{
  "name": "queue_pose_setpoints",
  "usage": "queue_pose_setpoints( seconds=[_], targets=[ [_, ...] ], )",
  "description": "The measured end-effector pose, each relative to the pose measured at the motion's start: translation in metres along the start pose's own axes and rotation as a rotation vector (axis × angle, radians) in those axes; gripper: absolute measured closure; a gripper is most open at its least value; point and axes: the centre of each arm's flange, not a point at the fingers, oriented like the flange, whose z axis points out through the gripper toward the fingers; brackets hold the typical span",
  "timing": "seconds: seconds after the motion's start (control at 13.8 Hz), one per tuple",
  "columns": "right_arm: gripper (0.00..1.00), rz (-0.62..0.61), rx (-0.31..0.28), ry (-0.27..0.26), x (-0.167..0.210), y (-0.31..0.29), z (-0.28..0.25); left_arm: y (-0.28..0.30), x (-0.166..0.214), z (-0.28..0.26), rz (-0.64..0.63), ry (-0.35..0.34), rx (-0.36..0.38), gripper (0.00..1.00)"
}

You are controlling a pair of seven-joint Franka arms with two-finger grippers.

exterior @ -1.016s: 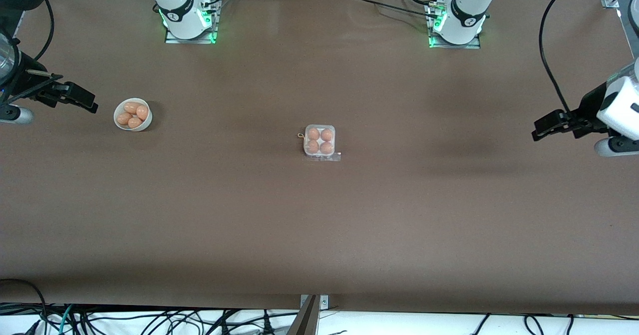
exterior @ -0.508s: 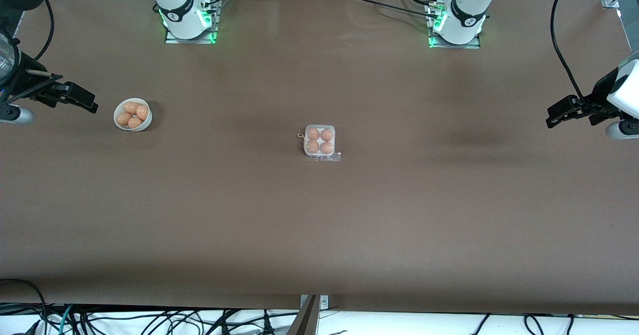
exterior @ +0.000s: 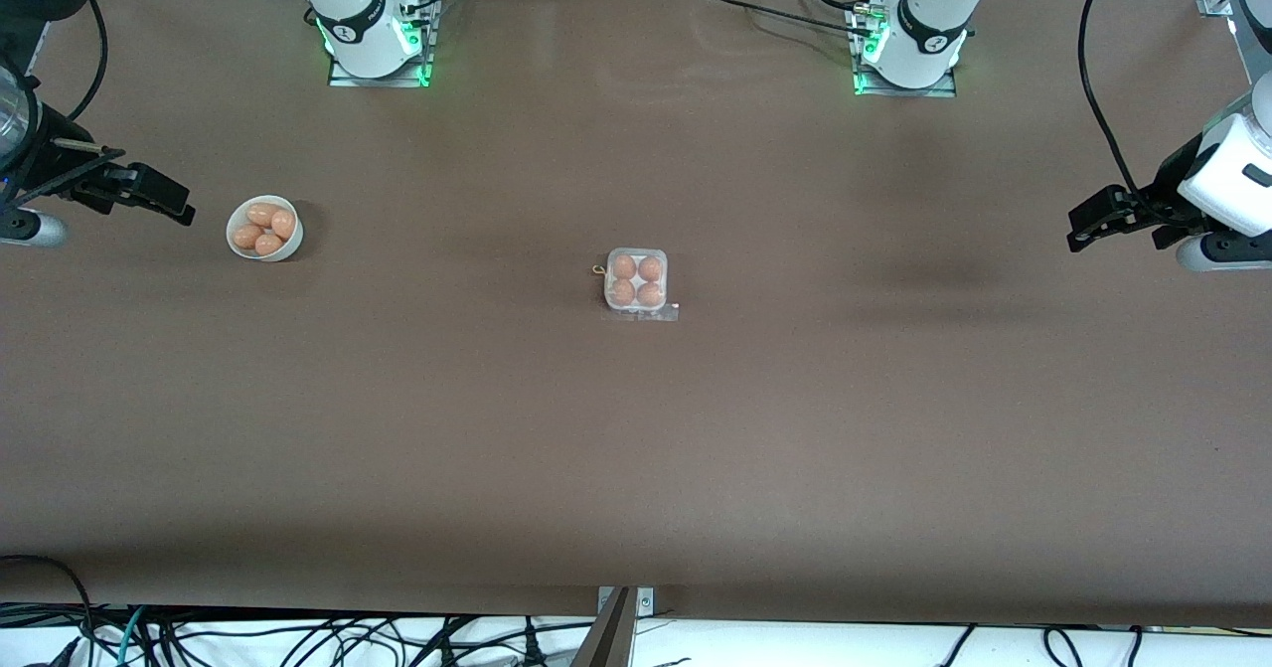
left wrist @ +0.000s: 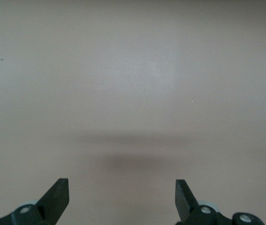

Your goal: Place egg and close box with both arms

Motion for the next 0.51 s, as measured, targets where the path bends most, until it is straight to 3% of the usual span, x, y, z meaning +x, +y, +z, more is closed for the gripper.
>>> queue_pose_setpoints(
  seconds=[0.51],
  targets=[
    [0.0,0.0,0.0,0.0,0.0,0.0,0.0,-0.0075,-0.0013,-0.0001,-0.013,0.0,0.0,0.0]
  ],
)
